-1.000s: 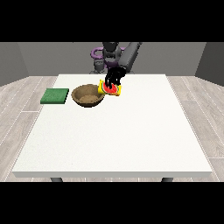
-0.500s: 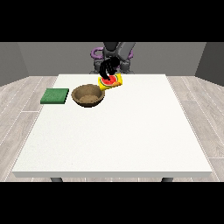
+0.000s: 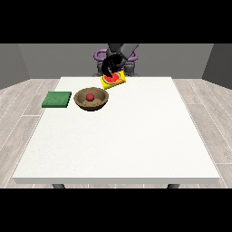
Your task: Pick the cup and pour the ball into the bowl, then pick the bowl and place it on the pad
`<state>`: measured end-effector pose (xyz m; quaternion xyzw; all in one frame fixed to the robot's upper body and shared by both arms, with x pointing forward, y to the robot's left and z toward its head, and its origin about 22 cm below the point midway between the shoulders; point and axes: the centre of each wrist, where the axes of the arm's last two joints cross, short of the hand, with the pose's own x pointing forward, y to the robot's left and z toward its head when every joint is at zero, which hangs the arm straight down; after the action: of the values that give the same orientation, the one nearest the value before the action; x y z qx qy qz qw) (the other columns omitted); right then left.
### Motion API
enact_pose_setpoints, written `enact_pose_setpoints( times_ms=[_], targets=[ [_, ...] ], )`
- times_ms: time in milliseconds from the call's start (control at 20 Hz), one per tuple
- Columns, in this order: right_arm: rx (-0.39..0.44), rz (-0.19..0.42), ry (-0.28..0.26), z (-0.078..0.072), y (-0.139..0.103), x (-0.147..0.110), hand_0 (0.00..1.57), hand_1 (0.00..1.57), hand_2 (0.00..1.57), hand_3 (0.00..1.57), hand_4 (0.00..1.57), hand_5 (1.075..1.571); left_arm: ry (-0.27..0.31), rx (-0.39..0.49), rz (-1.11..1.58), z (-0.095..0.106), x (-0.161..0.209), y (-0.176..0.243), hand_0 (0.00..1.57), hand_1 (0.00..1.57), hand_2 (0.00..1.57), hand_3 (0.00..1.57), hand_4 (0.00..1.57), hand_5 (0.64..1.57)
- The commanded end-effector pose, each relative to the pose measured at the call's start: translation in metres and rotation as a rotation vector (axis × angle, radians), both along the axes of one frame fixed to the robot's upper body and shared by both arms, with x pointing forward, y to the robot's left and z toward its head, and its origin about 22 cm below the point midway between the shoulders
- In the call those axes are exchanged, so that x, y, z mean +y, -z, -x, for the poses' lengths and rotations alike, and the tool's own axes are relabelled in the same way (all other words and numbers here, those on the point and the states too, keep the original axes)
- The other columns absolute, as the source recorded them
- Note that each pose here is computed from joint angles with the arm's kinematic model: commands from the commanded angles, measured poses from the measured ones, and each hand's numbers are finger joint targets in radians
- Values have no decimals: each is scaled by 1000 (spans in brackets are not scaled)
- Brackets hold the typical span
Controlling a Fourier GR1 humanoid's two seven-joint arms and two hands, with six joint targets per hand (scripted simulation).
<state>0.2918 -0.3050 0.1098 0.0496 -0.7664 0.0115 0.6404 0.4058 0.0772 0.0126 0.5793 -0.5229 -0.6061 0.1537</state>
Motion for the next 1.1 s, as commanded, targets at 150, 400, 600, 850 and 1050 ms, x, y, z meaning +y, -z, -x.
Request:
enact_pose_setpoints(
  times_ms=[150,400,600,850,1050],
  targets=[
    [-2,6,75,7,-1,-19,0,0,0,0,360,1564,-77,0,566,-15,37,-27,1111,1111,1474,1482,947,1548],
    [-97,14,101,13,-21,-36,0,0,0,0,394,1565,-130,-56,897,-5,99,-8,1149,1149,1571,1571,825,1570],
    [-179,8,82,18,-30,-23,0,0,0,0,392,1565,-34,-84,1044,5,128,-7,1517,1517,1571,1571,1204,1567],
    [-197,-1,102,26,-40,-19,0,0,0,0,419,1565,80,-72,1402,17,118,-7,1501,1501,1571,1571,1472,1461],
    [-193,-26,107,24,-34,-14,0,0,0,0,461,1566,224,108,1834,13,84,-31,1374,1374,1571,1568,861,1564]
  ],
)
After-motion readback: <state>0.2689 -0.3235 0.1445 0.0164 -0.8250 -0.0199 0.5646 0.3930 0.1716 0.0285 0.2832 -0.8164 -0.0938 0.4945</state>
